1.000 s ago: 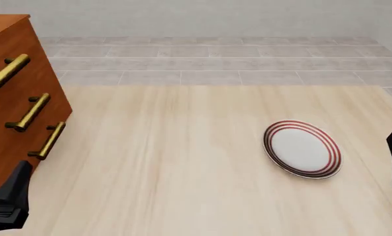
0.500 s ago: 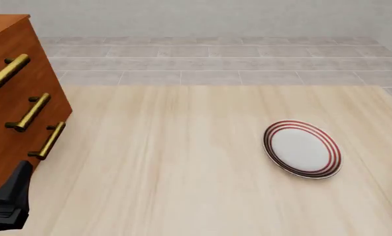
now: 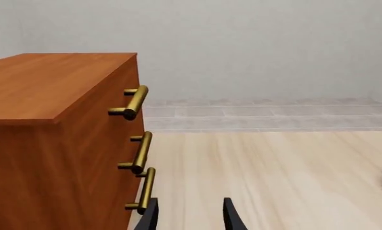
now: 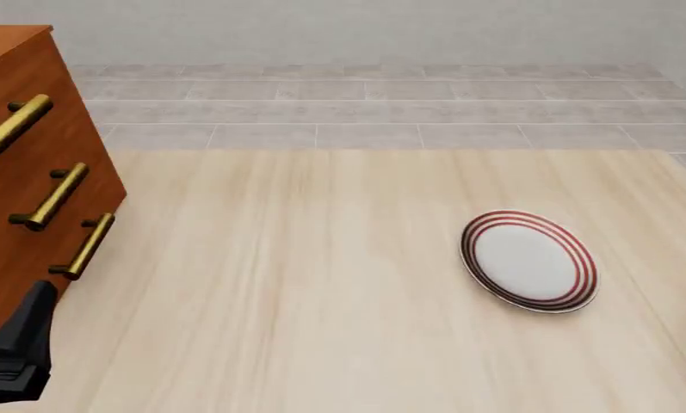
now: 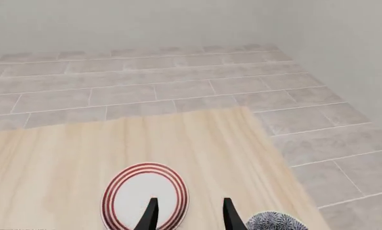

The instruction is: Put the bowl on top of the cabinet.

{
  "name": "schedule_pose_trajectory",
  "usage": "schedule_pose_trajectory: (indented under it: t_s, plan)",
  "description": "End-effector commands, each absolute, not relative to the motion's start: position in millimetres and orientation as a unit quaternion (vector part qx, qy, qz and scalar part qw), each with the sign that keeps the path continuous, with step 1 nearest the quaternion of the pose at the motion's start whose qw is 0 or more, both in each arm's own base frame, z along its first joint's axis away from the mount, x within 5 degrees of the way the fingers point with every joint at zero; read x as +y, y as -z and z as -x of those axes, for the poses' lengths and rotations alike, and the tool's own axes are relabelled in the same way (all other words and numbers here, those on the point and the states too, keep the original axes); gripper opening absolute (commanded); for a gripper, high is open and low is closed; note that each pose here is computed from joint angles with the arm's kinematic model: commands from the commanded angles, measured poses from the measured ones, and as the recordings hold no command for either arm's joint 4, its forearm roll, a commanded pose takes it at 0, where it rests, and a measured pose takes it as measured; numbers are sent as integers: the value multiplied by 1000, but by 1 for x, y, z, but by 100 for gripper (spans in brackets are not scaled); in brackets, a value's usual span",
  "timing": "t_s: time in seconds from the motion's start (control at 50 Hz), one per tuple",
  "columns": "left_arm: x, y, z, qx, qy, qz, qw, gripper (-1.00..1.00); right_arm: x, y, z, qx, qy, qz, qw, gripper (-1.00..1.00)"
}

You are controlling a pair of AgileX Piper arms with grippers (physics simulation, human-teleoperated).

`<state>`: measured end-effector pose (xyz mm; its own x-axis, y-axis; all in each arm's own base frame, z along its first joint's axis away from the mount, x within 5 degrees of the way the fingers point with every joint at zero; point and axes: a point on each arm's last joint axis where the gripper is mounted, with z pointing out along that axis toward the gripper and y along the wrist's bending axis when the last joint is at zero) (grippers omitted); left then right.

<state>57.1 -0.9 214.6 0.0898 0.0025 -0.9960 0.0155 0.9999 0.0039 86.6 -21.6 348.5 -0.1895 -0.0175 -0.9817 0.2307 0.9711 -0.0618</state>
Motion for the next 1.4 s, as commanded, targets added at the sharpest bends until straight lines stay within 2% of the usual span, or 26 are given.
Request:
schedule_pose_trajectory:
  t_s: [0.02,0.08,0.28,0.64,0.96,1.4]
  plan:
    - [-1,-214,-57,674,6,-5,738,100,-29,-347,-101,792,109,-80,595,100]
    - [-1,-214,-57,675,7,-6,738,100,-35,-343,-106,804,123,-86,575,100]
    - [-1,-214,-57,675,7,-8,738,100,-40,-339,-114,822,117,-107,547,100]
    - [-2,-214,-58,676,7,-13,736,100,-59,-345,-106,823,178,-148,519,100]
    - [-2,-214,-60,681,3,-17,733,100,-72,-326,-110,836,193,-170,485,100]
    - [-2,-213,-66,690,-5,-25,724,100,-89,-319,-110,829,218,-208,470,100]
